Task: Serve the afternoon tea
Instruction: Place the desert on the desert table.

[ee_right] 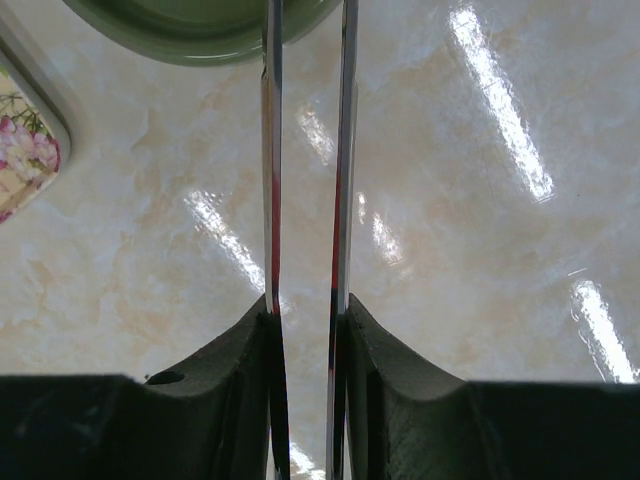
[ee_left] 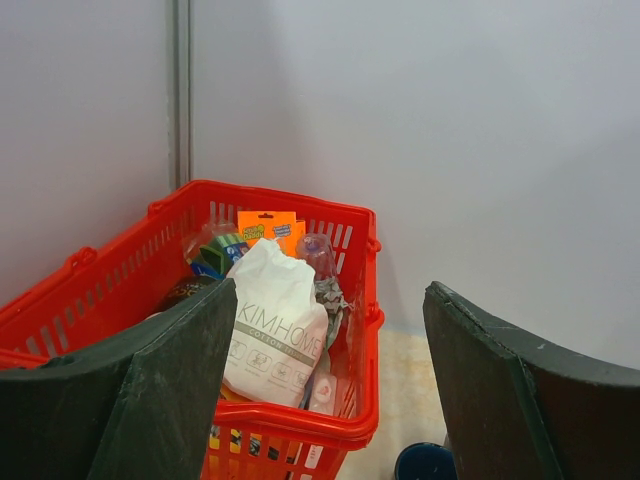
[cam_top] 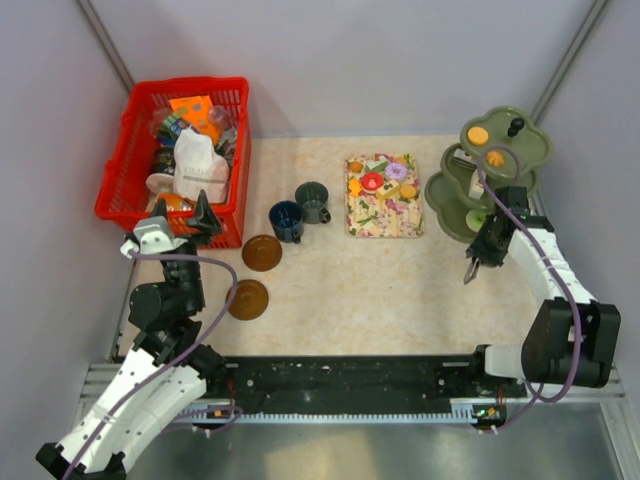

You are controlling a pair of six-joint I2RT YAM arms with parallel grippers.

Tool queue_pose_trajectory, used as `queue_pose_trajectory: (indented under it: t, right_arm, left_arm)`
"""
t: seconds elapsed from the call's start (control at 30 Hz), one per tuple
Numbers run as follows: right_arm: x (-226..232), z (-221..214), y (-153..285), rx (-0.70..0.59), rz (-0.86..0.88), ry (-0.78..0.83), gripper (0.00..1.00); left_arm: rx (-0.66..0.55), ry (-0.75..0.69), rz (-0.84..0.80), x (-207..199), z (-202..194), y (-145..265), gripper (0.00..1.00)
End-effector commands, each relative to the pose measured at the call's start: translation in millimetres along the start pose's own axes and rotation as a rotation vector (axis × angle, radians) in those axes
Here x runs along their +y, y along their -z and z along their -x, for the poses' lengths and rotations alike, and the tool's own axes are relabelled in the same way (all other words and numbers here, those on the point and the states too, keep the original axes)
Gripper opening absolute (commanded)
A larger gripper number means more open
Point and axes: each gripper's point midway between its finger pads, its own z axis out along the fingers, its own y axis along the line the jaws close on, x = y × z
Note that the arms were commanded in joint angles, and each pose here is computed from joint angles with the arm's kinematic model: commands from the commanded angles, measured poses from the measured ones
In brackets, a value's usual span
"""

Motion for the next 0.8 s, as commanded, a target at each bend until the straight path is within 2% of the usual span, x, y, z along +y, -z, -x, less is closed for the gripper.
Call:
queue_pose_trajectory:
  t: [0.0, 0.53, 0.77]
  right_arm:
    - [11, 17, -9, -0.06, 0.059, -0.032, 0.25]
    - [4, -2, -29, 0.016, 0.034, -0.032, 0.28]
    - [3, -2, -23, 0.011, 0.035, -0.036, 0.37]
  left_arm:
    - [-0.033, 0.023, 0.01, 2, 10, 0, 0.8]
    - [-0.034, 0.022, 0.01, 2, 10, 0, 0.8]
    - [-0.031, 0.022, 0.009, 2, 8, 0, 0.8]
